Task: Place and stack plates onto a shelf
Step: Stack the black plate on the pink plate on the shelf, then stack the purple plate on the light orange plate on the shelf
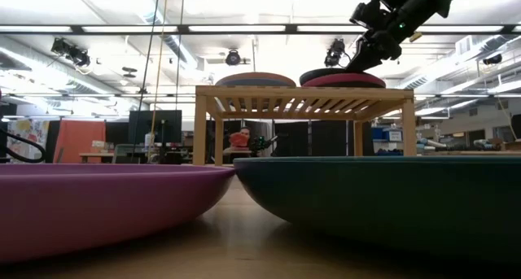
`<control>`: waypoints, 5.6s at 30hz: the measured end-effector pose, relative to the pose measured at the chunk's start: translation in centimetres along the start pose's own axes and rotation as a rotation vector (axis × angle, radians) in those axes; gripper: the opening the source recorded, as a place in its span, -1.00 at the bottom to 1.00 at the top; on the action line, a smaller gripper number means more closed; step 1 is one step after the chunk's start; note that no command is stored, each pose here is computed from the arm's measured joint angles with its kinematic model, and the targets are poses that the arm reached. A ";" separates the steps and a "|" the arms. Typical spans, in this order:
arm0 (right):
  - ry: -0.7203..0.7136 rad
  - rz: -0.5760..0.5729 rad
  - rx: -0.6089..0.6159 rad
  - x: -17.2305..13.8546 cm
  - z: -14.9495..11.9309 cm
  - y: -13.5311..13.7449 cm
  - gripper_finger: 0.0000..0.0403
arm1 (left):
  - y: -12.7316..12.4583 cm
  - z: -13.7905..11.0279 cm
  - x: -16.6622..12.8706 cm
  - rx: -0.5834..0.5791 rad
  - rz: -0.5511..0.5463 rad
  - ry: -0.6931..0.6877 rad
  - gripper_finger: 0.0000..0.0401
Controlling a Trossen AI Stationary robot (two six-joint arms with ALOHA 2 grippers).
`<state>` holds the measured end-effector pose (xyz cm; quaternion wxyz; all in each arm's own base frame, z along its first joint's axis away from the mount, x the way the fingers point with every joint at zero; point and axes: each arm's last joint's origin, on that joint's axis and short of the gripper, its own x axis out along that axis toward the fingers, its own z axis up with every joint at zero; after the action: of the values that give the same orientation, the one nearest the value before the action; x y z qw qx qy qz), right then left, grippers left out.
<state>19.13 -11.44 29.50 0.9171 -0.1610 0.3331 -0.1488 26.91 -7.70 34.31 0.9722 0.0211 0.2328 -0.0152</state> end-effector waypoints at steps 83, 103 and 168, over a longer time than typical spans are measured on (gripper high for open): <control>-0.095 -0.058 0.111 -2.2 0.7 -0.2 -0.24 | 0.0 0.0 0.0 -0.002 0.000 0.000 -0.18; -0.401 0.096 0.142 -5.9 2.1 0.0 -0.24 | 0.0 0.0 0.0 -0.035 0.000 0.002 -0.18; -0.115 0.939 0.165 0.7 5.0 14.1 -0.25 | -4.1 -14.7 15.1 -0.154 -0.117 0.838 -0.18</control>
<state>25.29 1.98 27.16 0.9117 0.0725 0.3057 0.2648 33.58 -11.41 14.27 0.7897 -0.0604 0.6089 -0.0432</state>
